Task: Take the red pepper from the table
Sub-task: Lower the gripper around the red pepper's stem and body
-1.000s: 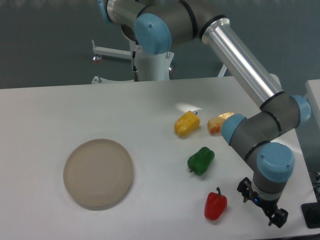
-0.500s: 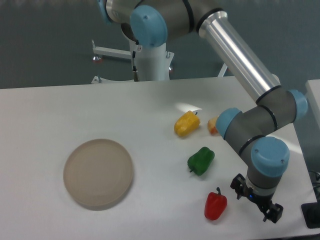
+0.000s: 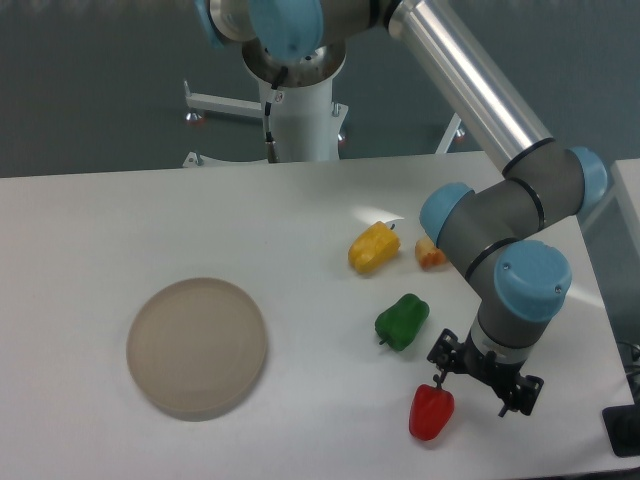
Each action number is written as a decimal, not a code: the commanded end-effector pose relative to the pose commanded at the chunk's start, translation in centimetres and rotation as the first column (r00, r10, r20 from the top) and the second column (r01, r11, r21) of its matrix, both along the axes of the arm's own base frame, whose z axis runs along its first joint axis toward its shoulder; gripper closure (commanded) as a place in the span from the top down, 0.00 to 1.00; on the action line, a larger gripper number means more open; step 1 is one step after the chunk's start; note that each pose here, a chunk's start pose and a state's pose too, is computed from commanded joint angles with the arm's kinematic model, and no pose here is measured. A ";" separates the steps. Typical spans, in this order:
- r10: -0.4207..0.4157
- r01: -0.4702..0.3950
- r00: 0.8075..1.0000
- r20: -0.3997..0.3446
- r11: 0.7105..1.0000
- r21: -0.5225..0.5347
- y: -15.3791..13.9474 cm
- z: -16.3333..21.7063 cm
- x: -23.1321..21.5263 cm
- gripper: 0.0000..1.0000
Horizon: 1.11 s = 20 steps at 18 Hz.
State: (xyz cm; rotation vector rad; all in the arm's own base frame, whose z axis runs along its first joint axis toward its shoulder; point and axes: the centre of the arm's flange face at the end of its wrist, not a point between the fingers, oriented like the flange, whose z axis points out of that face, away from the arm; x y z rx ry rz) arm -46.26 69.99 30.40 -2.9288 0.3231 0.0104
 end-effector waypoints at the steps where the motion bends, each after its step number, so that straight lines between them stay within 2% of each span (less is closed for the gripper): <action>1: 0.009 -0.009 1.000 0.004 1.000 -0.002 -0.1 -0.2 0.1 1.00; 8: -0.063 0.063 0.998 -0.027 0.998 0.002 1.1 -0.5 1.5 1.00; 12: -0.072 0.072 0.996 -0.056 0.997 -0.001 1.3 -1.3 1.3 1.00; 15: -0.107 0.103 0.990 -0.093 0.993 -0.051 1.9 -2.0 2.2 1.00; 20: -0.114 0.109 0.990 -0.083 0.992 -0.066 2.1 -3.2 2.6 1.00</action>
